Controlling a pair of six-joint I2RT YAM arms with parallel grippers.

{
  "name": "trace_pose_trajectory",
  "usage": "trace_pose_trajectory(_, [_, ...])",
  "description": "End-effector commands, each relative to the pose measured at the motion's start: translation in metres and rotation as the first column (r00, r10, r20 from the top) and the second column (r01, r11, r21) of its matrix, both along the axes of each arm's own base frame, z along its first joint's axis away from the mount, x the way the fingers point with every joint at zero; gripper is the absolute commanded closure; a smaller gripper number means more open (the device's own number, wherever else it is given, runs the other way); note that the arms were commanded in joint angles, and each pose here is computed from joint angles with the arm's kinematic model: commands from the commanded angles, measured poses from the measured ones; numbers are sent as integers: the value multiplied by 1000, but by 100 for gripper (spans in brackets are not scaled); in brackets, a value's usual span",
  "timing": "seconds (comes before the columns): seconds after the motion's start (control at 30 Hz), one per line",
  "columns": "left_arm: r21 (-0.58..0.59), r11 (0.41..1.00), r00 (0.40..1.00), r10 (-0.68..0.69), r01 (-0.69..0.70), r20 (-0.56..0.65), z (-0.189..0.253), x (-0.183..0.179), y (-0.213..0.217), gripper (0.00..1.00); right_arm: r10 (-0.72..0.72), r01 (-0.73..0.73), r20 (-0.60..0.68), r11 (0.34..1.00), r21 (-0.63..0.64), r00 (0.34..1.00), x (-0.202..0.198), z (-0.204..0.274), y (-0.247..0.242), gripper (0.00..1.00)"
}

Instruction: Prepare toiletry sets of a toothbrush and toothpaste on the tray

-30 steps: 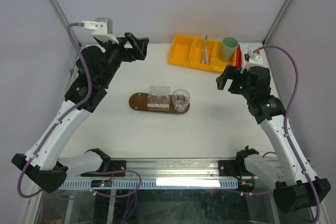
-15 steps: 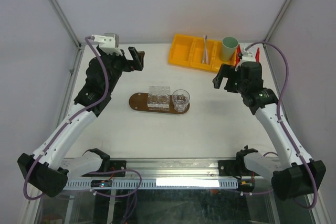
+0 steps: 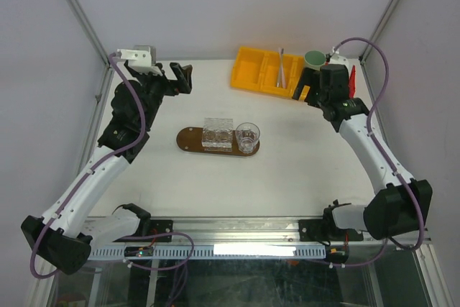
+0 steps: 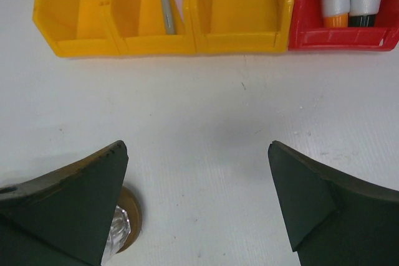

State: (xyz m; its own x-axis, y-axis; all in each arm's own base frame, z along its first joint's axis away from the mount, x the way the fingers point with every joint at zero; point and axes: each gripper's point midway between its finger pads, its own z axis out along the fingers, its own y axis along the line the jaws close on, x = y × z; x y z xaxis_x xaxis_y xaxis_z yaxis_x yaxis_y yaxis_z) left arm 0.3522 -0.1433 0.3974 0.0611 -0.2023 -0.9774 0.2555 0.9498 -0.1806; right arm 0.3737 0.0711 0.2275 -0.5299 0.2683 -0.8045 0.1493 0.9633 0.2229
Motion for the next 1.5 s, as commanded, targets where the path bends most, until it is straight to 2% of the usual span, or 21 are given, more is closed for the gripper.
trace_pose_trajectory(0.0, [8,999,998,33,-33,58,13,3,8,1,-45,52,152,998,-46,987,36,28,-10,0])
trace_pose_trajectory(0.17, [24,999,998,31,-32,50,7,6,6,1,-30,39,151,998,-53,988,64,19,-8,1])
trace_pose_trajectory(0.3, [25,998,997,58,-60,50,6,7,11,1,-110,110,138,994,7,984,90,12,-20,2])
trace_pose_trajectory(0.5, [7,1000,999,-18,18,29,1,9,-6,1,-230,225,129,973,52,965,133,14,-47,9])
trace_pose_trajectory(0.63, [12,999,999,-32,32,17,-3,11,-10,1,-264,262,129,965,30,956,168,16,-62,17])
trace_pose_trajectory(0.8, [25,1000,1000,-5,5,10,-8,14,-6,1,-326,330,98,944,-27,940,203,1,-88,20])
trace_pose_trajectory(1.1, [24,999,999,-38,38,-8,-13,17,-14,1,-338,340,38,936,-95,940,238,-44,-104,28])
trace_pose_trajectory(1.47, [28,999,999,-40,40,-13,-14,19,-15,1,-338,338,9,938,-76,941,258,-68,-103,62])
